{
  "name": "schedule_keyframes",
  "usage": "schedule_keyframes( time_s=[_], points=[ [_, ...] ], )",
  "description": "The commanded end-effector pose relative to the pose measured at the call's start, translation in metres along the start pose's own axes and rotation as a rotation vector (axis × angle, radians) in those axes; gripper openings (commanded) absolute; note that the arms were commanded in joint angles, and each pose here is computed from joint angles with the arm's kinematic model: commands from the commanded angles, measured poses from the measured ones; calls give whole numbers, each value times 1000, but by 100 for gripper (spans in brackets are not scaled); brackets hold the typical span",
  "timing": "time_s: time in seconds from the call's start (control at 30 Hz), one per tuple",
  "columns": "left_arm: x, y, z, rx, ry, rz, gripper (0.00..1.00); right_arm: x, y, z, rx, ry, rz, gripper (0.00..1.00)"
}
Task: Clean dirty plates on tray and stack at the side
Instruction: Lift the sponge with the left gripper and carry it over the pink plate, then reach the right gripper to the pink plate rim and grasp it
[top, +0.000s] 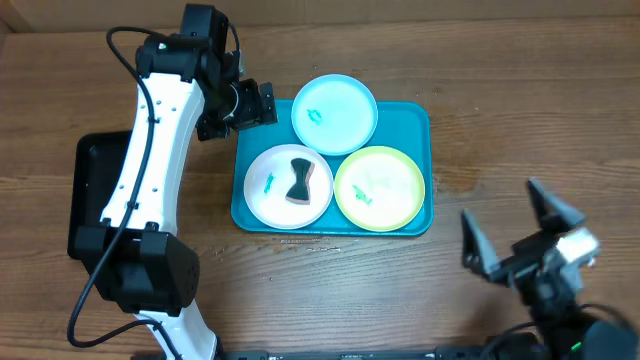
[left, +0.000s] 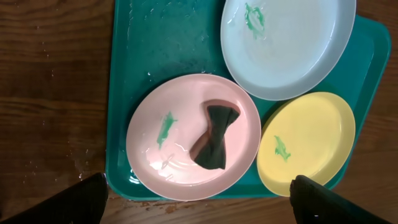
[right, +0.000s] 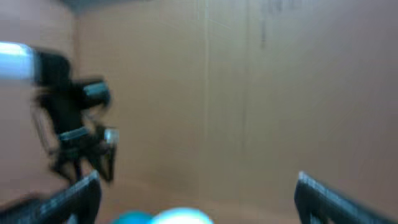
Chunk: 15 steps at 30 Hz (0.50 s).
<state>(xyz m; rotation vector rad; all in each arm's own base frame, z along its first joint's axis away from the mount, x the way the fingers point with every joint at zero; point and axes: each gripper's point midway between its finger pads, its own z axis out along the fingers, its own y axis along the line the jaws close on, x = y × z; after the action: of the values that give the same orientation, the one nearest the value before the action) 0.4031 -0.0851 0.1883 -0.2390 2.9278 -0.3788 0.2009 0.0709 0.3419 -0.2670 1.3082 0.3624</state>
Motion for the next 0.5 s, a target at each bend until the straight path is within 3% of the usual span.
schedule_keyframes(
  time_s=[0.0,0.07,0.17,0.33,0.47],
  points=[
    [1,0,5,-6,14,-1,94,-37,-24,22,115,257,-91,100],
    [1,0,5,-6,14,-1,94,-27,-25,39,83,445,-22,100],
    [1,0,5,-6,14,-1,94,-13,-6,60,-53,606,146,100],
    [2,0,5,-6,16,-1,94,23,18,97,-277,765,351,100],
    [3,0,5,-8,21,-2,94,81,2,118,-150,948,521,98]
  ],
)
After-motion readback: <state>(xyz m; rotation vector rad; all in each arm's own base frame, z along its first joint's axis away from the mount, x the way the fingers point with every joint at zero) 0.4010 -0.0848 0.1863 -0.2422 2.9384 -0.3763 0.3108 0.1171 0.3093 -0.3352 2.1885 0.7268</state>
